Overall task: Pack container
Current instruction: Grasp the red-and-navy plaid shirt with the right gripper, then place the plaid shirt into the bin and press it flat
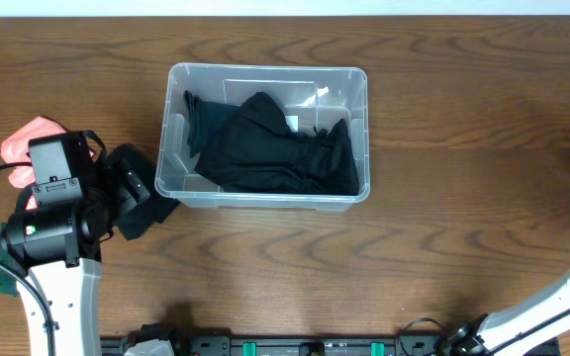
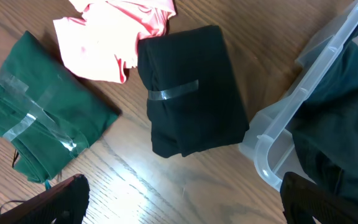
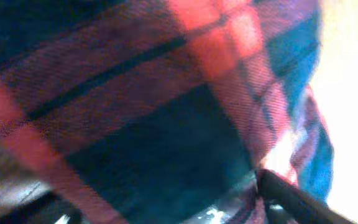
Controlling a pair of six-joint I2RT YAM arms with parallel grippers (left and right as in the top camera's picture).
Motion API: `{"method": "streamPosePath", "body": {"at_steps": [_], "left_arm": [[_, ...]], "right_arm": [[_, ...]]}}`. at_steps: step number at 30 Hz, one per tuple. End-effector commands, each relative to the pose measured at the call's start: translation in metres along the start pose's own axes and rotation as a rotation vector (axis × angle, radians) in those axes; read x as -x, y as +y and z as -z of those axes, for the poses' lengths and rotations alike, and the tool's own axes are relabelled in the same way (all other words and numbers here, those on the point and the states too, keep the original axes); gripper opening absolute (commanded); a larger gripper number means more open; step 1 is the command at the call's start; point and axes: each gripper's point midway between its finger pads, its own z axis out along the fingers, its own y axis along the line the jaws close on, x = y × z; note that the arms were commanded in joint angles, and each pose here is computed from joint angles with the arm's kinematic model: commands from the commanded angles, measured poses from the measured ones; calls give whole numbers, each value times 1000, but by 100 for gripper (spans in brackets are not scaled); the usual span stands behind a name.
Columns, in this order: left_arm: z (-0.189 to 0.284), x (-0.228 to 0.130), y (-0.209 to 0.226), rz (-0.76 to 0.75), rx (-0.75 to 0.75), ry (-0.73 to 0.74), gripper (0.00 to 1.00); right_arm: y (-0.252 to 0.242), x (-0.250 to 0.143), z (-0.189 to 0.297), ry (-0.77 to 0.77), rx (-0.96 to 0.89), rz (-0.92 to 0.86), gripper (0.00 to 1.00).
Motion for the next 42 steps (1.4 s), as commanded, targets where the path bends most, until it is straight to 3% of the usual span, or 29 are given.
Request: {"method": "streamPosePath", "body": {"at_steps": [1,7,14,21,25,28,33,37,42], "left_arm": [[5,4,1,16,-1,-16,98],[5,2,2,15,2,-9,98],[5,1,2,14,4,-3,98],[5,1,2,13,5,-3,98],[5,1,2,13,6,-3,98],[5,1,2,13,6,-3,98],[5,1,2,13,6,-3,98],[5,1,2,13,6,-3,98],[5,1,2,13,5,-2,98]], "right_arm": [[30,-29,-26,69,115,39,58],[37,-31,-19,89,126,-23,36],[48,16,43,-51,139,-48,34],[75,97,214,-467,268,-2,30],[107,108,337,-729,376,105,26],[143,94,422,-899,470,217,24],[229,32,545,-1128,683,450,24],[294,-21,604,-1234,819,599,24],[377,-75,628,-1309,879,782,21]]}}
